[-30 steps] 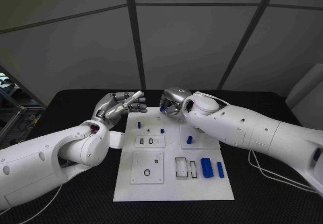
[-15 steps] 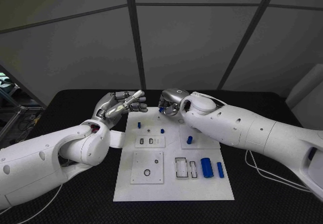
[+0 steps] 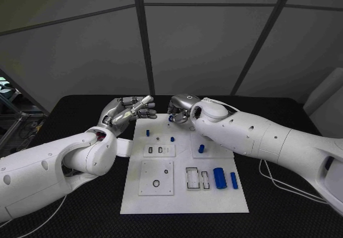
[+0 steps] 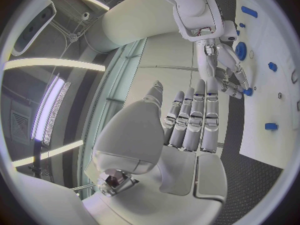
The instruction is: Assemble the parts on the task board
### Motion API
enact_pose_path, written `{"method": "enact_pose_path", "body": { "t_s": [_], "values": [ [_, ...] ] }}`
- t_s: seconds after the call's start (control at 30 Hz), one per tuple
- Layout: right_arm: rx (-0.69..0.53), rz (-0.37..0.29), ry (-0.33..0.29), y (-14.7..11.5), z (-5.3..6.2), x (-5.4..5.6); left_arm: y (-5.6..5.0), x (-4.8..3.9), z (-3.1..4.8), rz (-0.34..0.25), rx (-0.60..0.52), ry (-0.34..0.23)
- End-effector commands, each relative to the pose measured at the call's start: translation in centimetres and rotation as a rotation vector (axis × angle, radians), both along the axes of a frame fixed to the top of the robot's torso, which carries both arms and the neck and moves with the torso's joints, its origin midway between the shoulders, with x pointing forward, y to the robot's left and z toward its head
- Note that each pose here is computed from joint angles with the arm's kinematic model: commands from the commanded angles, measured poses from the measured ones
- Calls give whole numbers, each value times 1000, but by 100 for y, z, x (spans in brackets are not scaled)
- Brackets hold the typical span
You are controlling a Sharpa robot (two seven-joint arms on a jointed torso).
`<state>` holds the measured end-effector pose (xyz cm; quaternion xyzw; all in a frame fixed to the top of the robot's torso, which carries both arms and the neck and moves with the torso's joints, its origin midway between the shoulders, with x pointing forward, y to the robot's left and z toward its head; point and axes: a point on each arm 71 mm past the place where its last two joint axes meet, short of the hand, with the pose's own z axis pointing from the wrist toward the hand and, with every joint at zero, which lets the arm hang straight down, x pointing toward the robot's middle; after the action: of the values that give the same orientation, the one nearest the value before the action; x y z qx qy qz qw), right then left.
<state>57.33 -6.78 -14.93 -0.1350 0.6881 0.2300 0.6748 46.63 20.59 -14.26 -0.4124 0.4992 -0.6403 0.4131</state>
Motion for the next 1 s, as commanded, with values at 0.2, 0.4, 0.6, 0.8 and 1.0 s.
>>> {"method": "enact_pose_path", "body": {
  "t_s": [0.2, 0.4, 0.6, 0.8, 1.0],
  "values": [
    [17, -15, -37, -82, 57, -20, -4, -4, 24, -15, -2, -10],
    [56, -24, -63, -347, 127, -128, 40, -6, 26, -7, 2, -11],
    [163, -139, 18, -946, 223, -240, 83, -11, 28, -1, 6, -10],
    [181, -248, 152, -1393, 226, -249, 93, 0, 21, 4, 8, -9],
    [159, -292, 230, -1601, 175, -223, 99, 7, 17, 7, 9, -9]
  ]
}}
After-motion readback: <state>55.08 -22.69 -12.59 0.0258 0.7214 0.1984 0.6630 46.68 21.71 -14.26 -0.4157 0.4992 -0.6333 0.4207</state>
